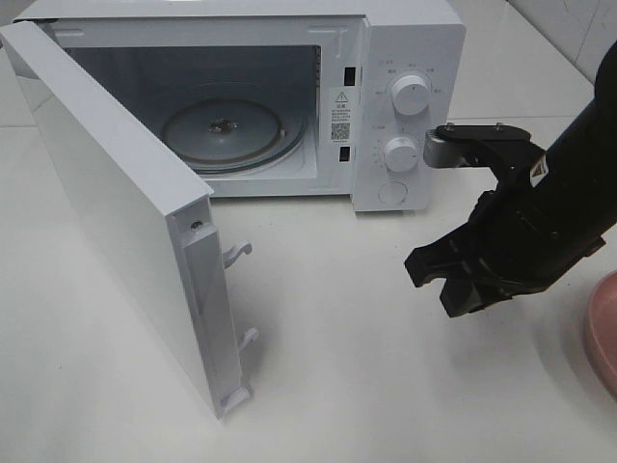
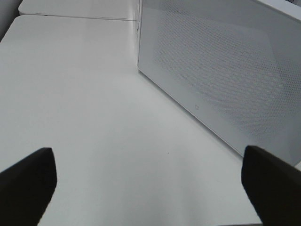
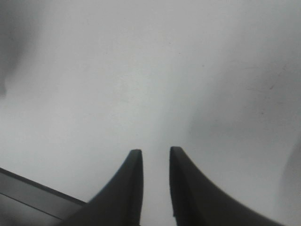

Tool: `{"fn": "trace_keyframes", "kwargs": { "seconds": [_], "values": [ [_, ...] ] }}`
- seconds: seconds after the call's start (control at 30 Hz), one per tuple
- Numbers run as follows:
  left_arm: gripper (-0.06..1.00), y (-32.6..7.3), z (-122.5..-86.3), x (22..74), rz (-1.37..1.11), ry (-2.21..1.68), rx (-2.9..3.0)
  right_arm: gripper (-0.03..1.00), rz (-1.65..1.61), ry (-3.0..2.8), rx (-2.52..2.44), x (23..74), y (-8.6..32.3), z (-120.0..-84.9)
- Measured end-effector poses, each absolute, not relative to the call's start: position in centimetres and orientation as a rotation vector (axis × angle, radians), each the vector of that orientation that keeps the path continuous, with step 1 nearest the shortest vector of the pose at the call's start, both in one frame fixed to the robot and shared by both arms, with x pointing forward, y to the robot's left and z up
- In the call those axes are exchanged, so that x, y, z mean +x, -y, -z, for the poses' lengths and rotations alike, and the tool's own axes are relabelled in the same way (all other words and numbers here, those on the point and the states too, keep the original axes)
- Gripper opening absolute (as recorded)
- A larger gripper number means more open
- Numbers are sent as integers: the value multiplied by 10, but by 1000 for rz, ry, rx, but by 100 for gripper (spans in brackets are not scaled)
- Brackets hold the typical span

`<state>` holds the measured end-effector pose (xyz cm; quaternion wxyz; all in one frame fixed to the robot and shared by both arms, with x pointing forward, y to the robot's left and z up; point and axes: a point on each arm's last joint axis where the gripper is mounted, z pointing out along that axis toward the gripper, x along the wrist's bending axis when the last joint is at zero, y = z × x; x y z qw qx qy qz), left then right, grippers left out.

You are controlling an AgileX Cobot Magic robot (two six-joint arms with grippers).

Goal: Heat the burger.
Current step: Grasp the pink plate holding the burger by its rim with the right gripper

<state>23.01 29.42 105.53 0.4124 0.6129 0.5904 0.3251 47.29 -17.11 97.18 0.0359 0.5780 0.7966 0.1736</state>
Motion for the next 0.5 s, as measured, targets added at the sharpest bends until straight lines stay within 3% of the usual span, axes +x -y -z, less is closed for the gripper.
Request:
{"fn": "trace_keyframes", "kwargs": {
  "seconds": [0.07, 0.1, 0.13, 0.17, 0.2, 0.23, 0.27, 0.33, 0.5],
  "values": [
    [99, -294, -1055, 230, -818, -1485, 1542, 34, -496, -2460, 1721, 471, 175, -976],
    [99, -294, -1055, 230, -818, -1485, 1542, 34, -496, -2460, 1721, 471, 175, -976],
    [99, -294, -1055, 230, -818, -1485, 1542, 49, -495, -2463, 1707, 471, 176, -978],
    [99, -294, -1055, 230, -818, -1485, 1542, 49, -495, -2463, 1707, 471, 176, -978],
    [99, -294, -1055, 230, -818, -1485, 1542, 65, -494, -2466, 1677, 469, 178, -983],
    [99, -294, -1055, 230, -818, -1485, 1542, 71, -483, -2468, 1642, 467, 180, -986],
    [99, -294, -1055, 230, -818, -1485, 1542, 71, -483, -2468, 1642, 467, 180, -986],
    [99, -294, -1055, 230, -818, -1485, 1542, 93, -424, -2481, 1588, 468, 184, -988],
    [99, -294, -1055, 230, -818, -1485, 1542, 98, -314, -2453, 1672, 471, 205, -986]
  ]
}}
